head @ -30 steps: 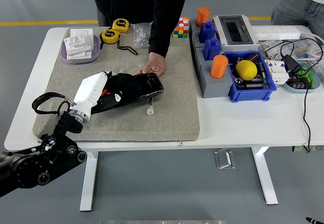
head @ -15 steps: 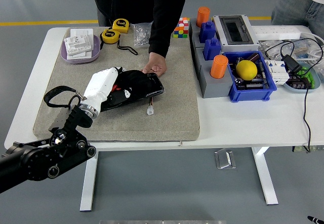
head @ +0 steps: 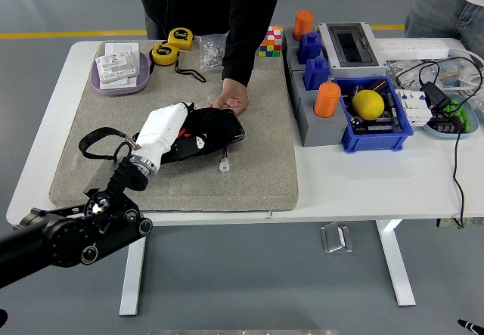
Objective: Pick the rag up,wipe the panel,place it on the desk
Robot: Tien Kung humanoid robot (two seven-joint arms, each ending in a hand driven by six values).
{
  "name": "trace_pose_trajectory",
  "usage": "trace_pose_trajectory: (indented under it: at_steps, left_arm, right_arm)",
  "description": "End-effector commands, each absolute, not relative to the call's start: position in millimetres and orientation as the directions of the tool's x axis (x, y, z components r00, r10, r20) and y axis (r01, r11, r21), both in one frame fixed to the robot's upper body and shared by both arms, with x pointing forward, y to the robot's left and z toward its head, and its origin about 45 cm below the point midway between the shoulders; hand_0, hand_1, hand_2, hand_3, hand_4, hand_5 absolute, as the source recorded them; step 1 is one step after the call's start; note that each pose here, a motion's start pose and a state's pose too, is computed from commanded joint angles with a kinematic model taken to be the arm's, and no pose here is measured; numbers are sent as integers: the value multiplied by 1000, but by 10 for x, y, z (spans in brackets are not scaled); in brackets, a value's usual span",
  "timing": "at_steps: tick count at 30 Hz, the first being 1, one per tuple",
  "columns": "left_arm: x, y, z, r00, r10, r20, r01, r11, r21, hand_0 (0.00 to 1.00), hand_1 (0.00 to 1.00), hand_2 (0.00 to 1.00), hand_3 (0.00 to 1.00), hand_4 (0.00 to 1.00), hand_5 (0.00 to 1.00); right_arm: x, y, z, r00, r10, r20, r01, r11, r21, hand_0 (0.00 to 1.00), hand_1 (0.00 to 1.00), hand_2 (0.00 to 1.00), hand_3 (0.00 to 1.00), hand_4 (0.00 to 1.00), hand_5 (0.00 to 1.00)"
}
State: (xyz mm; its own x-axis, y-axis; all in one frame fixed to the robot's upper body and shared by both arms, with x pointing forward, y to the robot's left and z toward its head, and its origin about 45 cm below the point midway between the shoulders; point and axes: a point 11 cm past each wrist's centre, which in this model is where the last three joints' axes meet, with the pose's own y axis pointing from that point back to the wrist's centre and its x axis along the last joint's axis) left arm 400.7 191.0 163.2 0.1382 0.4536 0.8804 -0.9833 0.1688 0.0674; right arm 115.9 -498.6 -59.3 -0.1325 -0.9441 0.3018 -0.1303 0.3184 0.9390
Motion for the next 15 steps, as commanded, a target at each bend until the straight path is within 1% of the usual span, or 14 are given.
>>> trace_pose_trajectory:
  at_steps: [15]
  left_arm:
    - [4059, 1825, 1607, 148, 444, 884, -982, 172, 78, 184, 139, 500, 475, 272, 2]
  right_arm:
    - [1158, -5001, -584, -116, -945, 307, -126, 321, 939, 754, 566, 699, 593, 994, 537]
